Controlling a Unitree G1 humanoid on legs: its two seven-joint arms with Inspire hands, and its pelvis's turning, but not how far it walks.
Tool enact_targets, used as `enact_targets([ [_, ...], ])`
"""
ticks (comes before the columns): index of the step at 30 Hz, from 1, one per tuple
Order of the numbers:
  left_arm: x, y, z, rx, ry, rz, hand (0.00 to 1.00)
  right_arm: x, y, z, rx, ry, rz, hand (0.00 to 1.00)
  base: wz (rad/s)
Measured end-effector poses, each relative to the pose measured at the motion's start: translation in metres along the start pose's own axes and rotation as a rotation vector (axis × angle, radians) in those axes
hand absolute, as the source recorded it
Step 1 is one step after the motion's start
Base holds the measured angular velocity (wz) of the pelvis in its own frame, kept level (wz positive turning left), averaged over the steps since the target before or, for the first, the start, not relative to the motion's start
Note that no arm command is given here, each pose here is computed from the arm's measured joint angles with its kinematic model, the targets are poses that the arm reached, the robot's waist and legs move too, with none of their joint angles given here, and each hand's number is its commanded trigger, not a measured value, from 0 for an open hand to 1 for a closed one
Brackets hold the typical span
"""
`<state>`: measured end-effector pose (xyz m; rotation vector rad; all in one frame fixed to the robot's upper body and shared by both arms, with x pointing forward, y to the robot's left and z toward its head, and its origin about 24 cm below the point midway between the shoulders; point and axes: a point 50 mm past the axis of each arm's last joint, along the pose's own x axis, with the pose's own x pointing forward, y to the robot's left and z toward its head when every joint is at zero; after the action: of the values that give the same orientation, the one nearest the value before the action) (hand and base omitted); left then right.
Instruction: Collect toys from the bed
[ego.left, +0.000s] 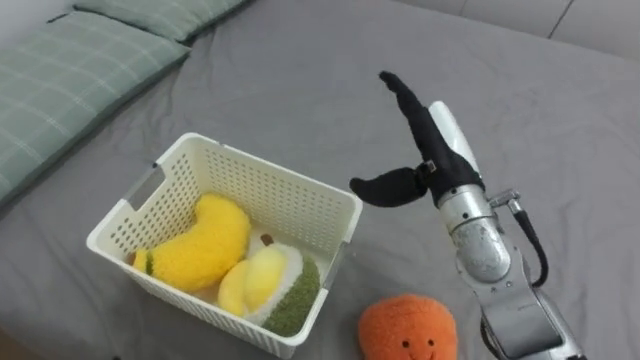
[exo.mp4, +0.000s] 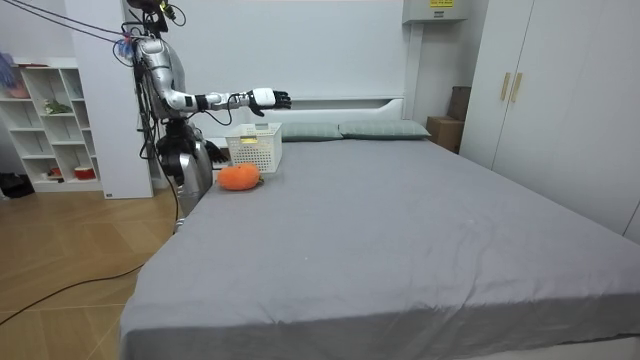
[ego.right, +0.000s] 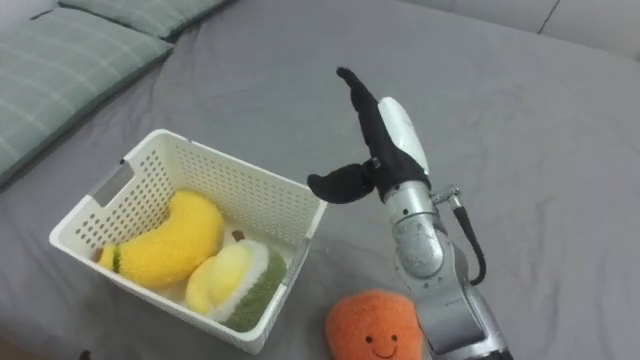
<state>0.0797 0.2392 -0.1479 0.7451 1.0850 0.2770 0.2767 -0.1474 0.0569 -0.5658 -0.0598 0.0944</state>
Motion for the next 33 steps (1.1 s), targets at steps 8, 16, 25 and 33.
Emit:
enact_targets([
  [8,-0.002,0.000,-0.002,-0.007,-0.011,0.006,0.00,-0.015,-0.007,-0.021,0.036,0.082,-0.058,0.00,-0.10],
  [16,-0.002,-0.001,-0.002,-0.010,-0.016,0.005,0.00,-0.023,-0.013,-0.038,0.050,0.146,-0.093,0.00,-0.08],
  [25,-0.003,-0.002,-0.005,-0.009,-0.007,0.006,0.00,-0.053,0.001,-0.074,0.080,0.312,-0.049,0.00,-0.09],
  [33,-0.004,-0.005,-0.003,-0.035,-0.001,0.002,0.00,-0.067,0.012,-0.094,0.101,0.413,-0.015,0.00,-0.07],
])
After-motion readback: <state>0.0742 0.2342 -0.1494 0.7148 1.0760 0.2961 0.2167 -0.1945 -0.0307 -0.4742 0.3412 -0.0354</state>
